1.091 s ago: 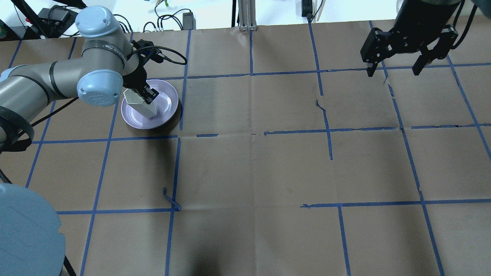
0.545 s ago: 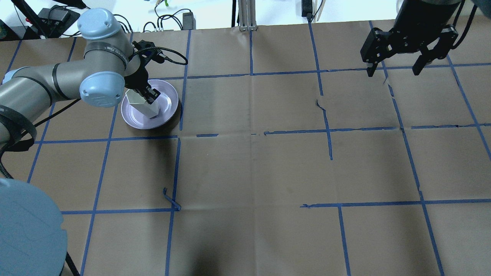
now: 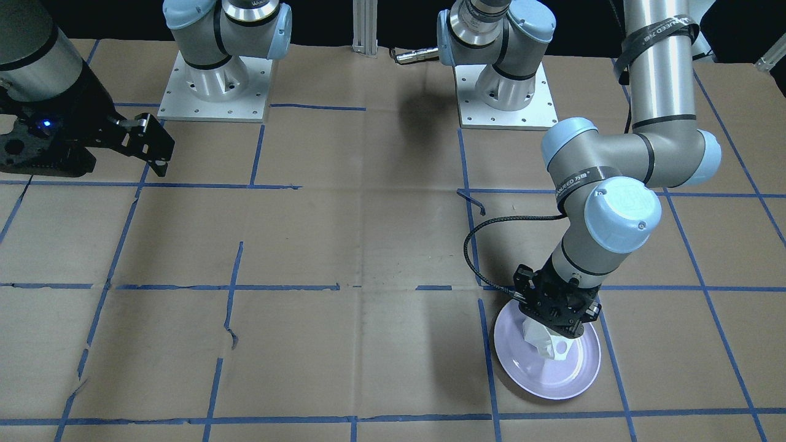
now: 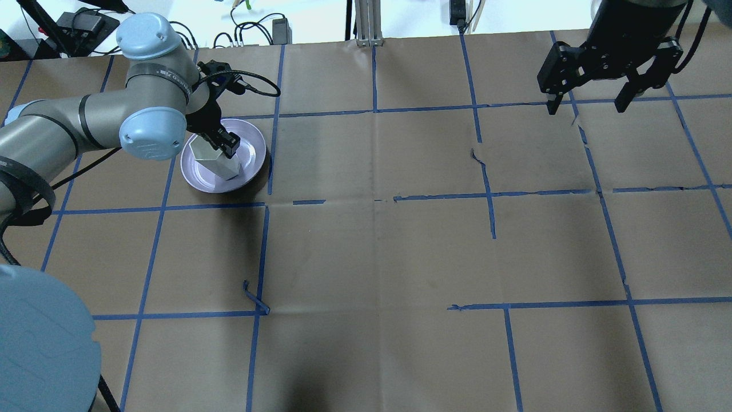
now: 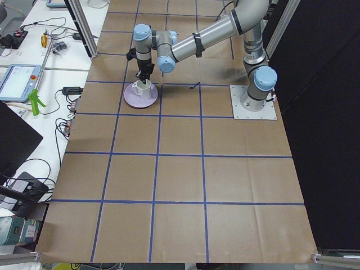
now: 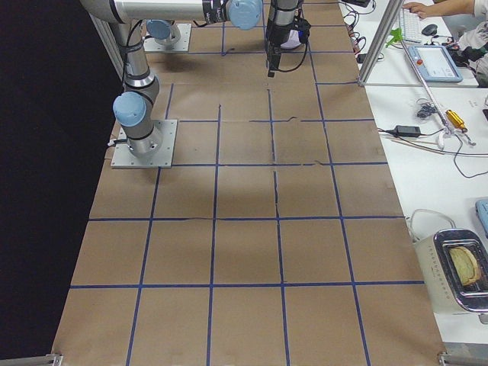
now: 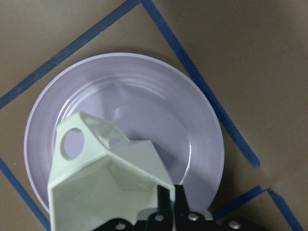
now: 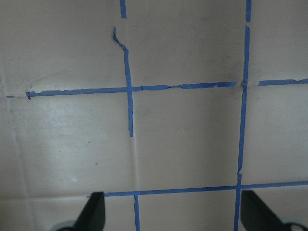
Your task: Flip cup and place on plate
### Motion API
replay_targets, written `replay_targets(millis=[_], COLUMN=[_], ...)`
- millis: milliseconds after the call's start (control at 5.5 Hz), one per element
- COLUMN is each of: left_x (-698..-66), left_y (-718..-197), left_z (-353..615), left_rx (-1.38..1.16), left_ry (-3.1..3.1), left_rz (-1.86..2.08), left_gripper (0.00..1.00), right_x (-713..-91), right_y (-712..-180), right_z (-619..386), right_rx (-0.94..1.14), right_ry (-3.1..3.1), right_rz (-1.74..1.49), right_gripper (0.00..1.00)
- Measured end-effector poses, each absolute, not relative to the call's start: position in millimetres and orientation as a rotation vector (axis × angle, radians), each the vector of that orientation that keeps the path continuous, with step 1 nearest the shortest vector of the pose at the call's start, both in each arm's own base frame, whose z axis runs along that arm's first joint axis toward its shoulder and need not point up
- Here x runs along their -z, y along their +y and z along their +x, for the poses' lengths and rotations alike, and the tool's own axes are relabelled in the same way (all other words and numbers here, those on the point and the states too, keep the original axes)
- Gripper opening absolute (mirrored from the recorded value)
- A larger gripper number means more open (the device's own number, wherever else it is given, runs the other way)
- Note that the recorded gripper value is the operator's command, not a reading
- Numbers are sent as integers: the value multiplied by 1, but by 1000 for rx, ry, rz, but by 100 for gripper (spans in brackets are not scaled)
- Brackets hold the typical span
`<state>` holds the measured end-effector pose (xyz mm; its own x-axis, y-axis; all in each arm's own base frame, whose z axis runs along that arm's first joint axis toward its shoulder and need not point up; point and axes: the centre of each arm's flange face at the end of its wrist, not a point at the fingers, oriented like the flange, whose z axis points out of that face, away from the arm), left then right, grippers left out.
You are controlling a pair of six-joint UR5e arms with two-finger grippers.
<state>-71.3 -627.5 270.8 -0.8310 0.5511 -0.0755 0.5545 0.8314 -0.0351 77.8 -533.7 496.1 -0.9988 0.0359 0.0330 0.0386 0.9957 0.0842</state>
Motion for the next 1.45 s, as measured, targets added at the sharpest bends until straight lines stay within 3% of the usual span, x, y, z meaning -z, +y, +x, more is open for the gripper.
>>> replay_targets(millis=[545, 1091, 1455], left_x=[-357, -472, -503], left_y=[-600, -526, -501], left_z=[-94, -124, -122], left_rx=[63, -64, -32], left_ry=[3081, 3178, 3146], left_rz=[553, 331, 244], left_gripper=[98, 98, 98], right_x=[-496, -496, -496], right_y=[-534, -534, -534], right_z=[78, 78, 78], right_rx=[132, 132, 132], right_ry=[-3107, -3107, -3107], right_rz=[-58, -58, -58], right_gripper=[100, 100, 100])
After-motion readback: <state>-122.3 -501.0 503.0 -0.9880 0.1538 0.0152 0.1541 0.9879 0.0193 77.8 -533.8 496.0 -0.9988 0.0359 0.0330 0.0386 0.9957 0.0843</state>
